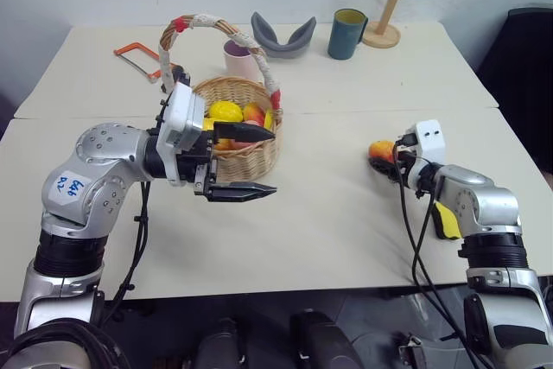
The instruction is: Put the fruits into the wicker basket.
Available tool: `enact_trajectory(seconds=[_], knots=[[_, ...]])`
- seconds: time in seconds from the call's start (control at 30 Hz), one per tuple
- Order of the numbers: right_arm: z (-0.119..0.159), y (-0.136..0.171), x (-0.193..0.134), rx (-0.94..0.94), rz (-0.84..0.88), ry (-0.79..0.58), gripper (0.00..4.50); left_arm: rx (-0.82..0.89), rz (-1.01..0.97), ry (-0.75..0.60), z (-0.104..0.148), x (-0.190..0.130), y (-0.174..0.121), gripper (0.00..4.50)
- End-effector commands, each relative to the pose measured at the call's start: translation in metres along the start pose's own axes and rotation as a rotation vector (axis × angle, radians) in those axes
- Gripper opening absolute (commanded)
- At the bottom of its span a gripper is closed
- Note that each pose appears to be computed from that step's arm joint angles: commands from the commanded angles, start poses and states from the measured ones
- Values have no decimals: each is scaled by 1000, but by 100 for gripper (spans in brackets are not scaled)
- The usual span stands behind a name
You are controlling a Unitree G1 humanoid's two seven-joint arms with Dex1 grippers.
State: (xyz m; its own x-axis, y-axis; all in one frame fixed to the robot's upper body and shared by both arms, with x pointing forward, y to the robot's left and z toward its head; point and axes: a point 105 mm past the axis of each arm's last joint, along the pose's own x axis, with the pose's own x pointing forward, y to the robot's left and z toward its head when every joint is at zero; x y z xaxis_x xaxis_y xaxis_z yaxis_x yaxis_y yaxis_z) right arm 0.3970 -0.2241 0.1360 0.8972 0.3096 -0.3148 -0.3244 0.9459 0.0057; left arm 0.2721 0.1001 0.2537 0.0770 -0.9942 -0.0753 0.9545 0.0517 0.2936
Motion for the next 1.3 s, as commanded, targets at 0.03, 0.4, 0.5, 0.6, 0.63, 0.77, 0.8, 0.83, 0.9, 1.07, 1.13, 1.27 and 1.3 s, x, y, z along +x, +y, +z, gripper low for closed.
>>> enact_trajectory(seconds=[0.03,0.4,0.5,0.6,0.63,0.77,0.8,0.83,0.9,1.07,1.13,1.27,1.3], knots=[[30,29,-13,-66,139,-113,191,-4,94,-8,4,-17,6,450],[67,218,-38,-99,779,-188,187,-230,470,134,-47,-112,-6,450],[89,255,-25,-82,806,-237,187,-230,511,181,-56,-123,-16,450],[114,268,-7,-105,759,-293,187,-218,535,172,-51,-126,-20,450],[122,269,-1,-101,738,-306,187,-211,539,171,-49,-126,-21,450],[145,275,18,-113,675,-344,187,-187,554,163,-41,-126,-23,450],[147,275,21,-118,671,-346,187,-182,558,160,-39,-126,-23,450],[149,274,24,-120,670,-347,222,-179,563,157,-38,-125,-23,450],[153,273,29,-133,646,-356,280,-171,570,132,-31,-123,-23,450],[151,287,3,-152,804,-366,420,-158,571,108,-25,-118,-19,450],[145,290,-16,-163,897,-358,420,-151,560,100,-23,-115,-17,450],[135,268,-54,-129,969,-328,420,-133,517,84,-19,-103,-10,450],[131,260,-59,-131,950,-322,420,-129,502,80,-18,-99,-9,450]])
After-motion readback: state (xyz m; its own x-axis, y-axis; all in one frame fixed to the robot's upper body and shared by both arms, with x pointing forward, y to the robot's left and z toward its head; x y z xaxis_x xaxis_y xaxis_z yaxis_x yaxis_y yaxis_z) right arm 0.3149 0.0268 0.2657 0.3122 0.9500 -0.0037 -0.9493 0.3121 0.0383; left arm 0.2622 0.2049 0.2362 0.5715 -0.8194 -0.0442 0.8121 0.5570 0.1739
